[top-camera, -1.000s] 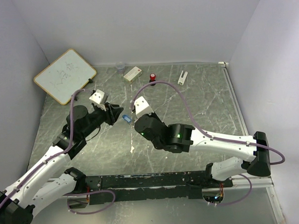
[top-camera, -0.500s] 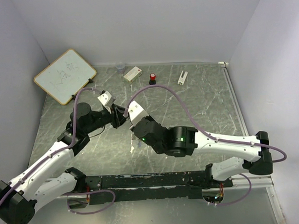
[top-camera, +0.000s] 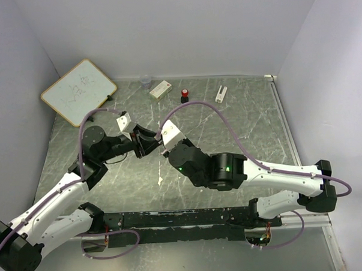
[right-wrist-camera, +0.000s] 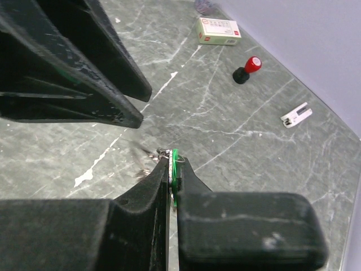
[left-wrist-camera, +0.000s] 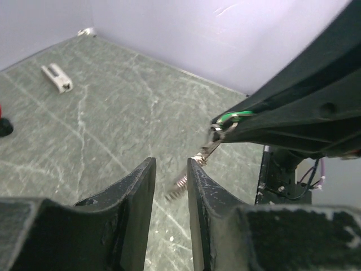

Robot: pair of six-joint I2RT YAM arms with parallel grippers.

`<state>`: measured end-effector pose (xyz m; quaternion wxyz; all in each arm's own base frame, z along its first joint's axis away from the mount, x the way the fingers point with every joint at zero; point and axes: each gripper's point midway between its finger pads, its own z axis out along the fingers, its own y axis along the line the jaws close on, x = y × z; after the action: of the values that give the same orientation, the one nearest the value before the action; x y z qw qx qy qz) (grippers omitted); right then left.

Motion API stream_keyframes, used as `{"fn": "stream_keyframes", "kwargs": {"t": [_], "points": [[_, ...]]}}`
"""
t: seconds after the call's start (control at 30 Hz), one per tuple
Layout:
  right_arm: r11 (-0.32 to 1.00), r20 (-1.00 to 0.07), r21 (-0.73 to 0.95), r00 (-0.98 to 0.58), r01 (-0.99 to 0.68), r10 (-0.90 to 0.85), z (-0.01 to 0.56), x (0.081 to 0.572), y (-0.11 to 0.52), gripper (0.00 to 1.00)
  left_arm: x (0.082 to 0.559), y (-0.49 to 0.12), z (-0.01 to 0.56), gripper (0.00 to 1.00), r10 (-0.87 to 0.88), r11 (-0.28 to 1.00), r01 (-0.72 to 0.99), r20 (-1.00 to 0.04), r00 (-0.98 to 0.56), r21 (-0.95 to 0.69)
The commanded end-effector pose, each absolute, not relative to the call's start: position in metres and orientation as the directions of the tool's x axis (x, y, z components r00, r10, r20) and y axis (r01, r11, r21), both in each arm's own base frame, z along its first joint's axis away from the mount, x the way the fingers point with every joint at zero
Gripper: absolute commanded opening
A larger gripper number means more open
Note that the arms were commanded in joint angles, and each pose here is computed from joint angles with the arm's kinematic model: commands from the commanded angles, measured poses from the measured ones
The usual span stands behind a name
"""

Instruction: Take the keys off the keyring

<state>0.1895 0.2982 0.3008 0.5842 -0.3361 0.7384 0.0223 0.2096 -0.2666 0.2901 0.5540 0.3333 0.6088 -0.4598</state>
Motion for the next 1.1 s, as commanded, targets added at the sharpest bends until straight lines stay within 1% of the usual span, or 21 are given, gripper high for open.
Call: {"fn": "stream_keyframes", "kwargs": {"t": [0.0, 0.1, 0.23, 0.37, 0.43, 0.57, 0.7, 0.8, 0.87, 0.97, 1.07], "points": [[0.789, -0.872, -0.395, -0.077, -0.470, -0.483, 0.304, 0.195, 0.294, 0.00, 0.184, -0.271, 0.312, 0.41, -0.158, 0.228, 0.965, -0.983, -0.098, -0.133], [0.800, -0.877, -0.392, -0.077, -0.454, -0.473, 0.306, 0.196, 0.292, 0.00, 0.179, -0.271, 0.313, 0.43, -0.171, 0.202, 0.971, -0.981, -0.092, -0.126], [0.814, -0.894, -0.364, -0.074, -0.452, -0.441, 0.310, 0.196, 0.291, 0.00, 0.183, -0.271, 0.308, 0.46, -0.166, 0.222, 0.967, -0.982, -0.087, -0.123], [0.817, -0.905, -0.342, -0.070, -0.464, -0.419, 0.313, 0.194, 0.292, 0.00, 0.189, -0.269, 0.305, 0.56, -0.189, 0.257, 0.959, -0.979, -0.069, -0.118], [0.817, -0.908, -0.337, -0.070, -0.467, -0.414, 0.314, 0.194, 0.293, 0.00, 0.191, -0.268, 0.303, 0.58, -0.205, 0.265, 0.958, -0.977, -0.059, -0.114], [0.814, -0.910, -0.328, -0.070, -0.480, -0.408, 0.315, 0.193, 0.297, 0.00, 0.185, -0.272, 0.301, 0.61, -0.224, 0.213, 0.974, -0.974, -0.029, -0.078], [0.810, -0.909, -0.327, -0.072, -0.486, -0.410, 0.313, 0.192, 0.300, 0.00, 0.174, -0.272, 0.307, 0.64, -0.278, 0.164, 0.986, -0.960, 0.037, -0.010], [0.811, -0.910, -0.325, -0.073, -0.486, -0.409, 0.313, 0.192, 0.301, 0.00, 0.173, -0.269, 0.311, 0.63, -0.319, 0.184, 0.983, -0.944, 0.079, 0.020], [0.809, -0.911, -0.322, -0.073, -0.491, -0.407, 0.312, 0.192, 0.302, 0.00, 0.177, -0.268, 0.311, 0.62, -0.321, 0.204, 0.979, -0.944, 0.081, 0.015], [0.810, -0.912, -0.320, -0.072, -0.492, -0.405, 0.312, 0.192, 0.304, 0.00, 0.185, -0.269, 0.310, 0.66, -0.310, 0.234, 0.972, -0.947, 0.084, 0.009], [0.810, -0.913, -0.319, -0.071, -0.493, -0.402, 0.312, 0.192, 0.305, 0.00, 0.190, -0.269, 0.311, 0.67, -0.308, 0.253, 0.968, -0.947, 0.089, 0.008]]}}
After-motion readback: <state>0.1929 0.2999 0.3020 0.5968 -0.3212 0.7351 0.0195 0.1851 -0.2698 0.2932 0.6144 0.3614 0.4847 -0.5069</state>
